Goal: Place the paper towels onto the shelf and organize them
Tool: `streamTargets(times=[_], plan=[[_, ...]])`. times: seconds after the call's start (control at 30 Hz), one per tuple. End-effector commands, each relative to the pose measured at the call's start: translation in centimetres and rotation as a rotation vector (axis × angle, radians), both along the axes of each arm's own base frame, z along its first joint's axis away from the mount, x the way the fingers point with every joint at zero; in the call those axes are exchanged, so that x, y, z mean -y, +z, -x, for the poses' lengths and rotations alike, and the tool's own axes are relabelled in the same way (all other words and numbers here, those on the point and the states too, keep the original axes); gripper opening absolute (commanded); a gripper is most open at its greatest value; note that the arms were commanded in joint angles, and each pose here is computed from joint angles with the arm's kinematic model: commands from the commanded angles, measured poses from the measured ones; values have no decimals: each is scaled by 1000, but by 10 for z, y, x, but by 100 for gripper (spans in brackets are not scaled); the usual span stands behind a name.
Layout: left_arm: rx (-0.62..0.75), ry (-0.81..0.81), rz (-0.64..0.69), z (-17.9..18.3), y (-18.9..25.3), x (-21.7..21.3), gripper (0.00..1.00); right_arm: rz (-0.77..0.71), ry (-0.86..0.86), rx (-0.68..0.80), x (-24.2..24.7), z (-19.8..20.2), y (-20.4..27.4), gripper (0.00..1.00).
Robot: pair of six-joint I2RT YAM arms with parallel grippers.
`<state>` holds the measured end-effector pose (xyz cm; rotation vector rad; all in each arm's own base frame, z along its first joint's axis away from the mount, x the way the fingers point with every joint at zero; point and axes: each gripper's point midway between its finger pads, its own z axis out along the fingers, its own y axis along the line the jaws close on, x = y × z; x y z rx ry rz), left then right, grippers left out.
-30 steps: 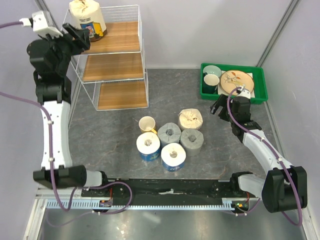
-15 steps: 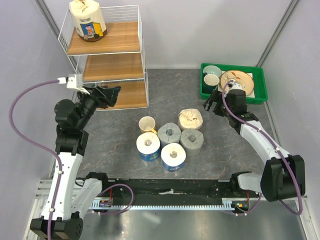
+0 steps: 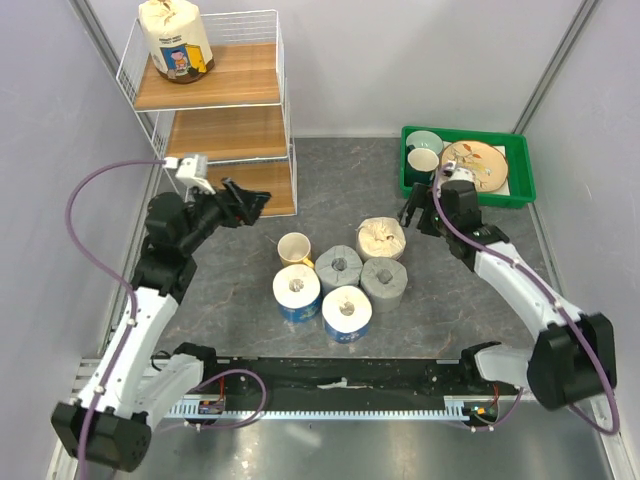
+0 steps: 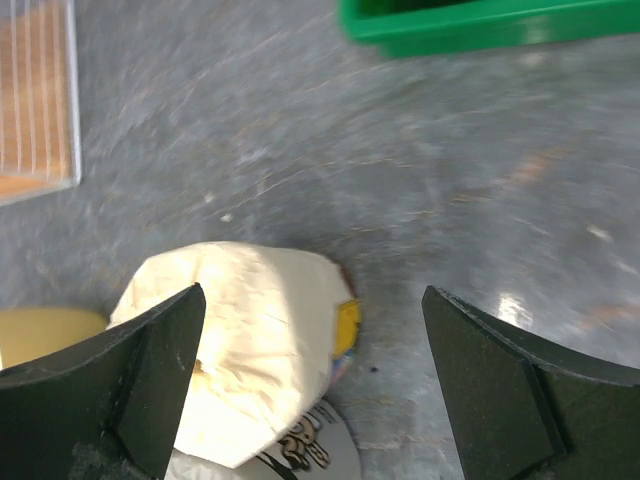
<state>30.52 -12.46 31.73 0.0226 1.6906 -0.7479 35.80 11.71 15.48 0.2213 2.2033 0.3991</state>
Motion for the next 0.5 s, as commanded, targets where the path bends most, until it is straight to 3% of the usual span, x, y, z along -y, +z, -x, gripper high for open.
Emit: streamTargets(times=[0.0, 0.23, 0.47], plan=[[102, -112, -68, 3, 25, 56, 84, -35, -289, 201, 49, 5, 52, 98], [66, -204, -90, -2, -2, 150, 84, -33, -360, 190, 76, 9, 54, 98], [-5, -229, -238, -7, -57, 228, 84, -39, -379, 186, 87, 15, 51, 98]])
